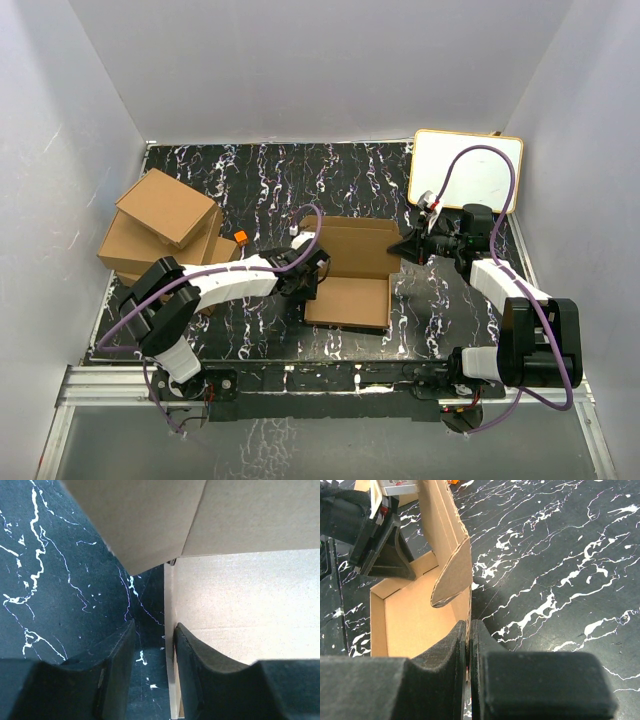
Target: Fold the paper box
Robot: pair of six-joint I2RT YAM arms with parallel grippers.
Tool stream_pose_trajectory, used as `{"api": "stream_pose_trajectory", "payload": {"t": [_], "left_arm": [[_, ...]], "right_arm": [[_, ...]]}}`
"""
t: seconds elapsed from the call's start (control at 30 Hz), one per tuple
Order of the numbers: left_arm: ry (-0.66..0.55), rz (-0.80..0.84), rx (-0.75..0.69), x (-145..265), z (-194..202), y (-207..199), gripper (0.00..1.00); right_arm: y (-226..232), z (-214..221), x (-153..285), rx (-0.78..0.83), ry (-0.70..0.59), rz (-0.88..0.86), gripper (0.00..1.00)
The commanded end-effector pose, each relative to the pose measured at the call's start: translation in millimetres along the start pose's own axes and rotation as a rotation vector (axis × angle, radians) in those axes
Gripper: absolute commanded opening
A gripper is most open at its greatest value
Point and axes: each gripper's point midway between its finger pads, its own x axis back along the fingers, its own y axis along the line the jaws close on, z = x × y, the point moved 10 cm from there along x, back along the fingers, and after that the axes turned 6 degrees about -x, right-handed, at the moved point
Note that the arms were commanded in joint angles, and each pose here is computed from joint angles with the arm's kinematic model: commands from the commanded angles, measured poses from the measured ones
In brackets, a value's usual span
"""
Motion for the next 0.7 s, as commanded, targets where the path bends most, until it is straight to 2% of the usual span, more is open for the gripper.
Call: {"api": "stream_pose_trajectory", "payload": {"t": [0.0,0.23,0.37,0.43,0.47,0.53,0.67], "left_arm": [[0.067,-0.03,0.016,11.1,11.2,11.5,0.36],[0.112,-0.045,0.024,12.5,21.2,12.1,0.32],[0.12,-0.065,0.011,13.1,22.1,10.1,0.19],[0.121,-0.084,0.001,11.5,21.5,10.3,0.07],[0.118,-0.093,-0.006,11.0,20.1,10.2,0.04],[0.116,-0.125,-0.029,9.6,18.2,11.8,0.0],[0.107,-0.194,-0.067,8.5,13.2,14.5,0.0]], "right_arm": [[-2.9,-19.9,4.2,0.14,-0.057,0.02,0.08],[-2.9,-19.9,4.5,0.14,-0.058,0.022,0.08],[-2.8,-19.9,4.4,0.139,-0.057,0.022,0.08],[-2.9,-20.1,4.6,0.14,-0.058,0.023,0.08],[-2.7,-20.0,4.5,0.14,-0.058,0.022,0.08],[-2.9,-19.8,4.5,0.139,-0.057,0.022,0.08],[-3.0,-21.1,4.8,0.142,-0.059,0.025,0.08]]}}
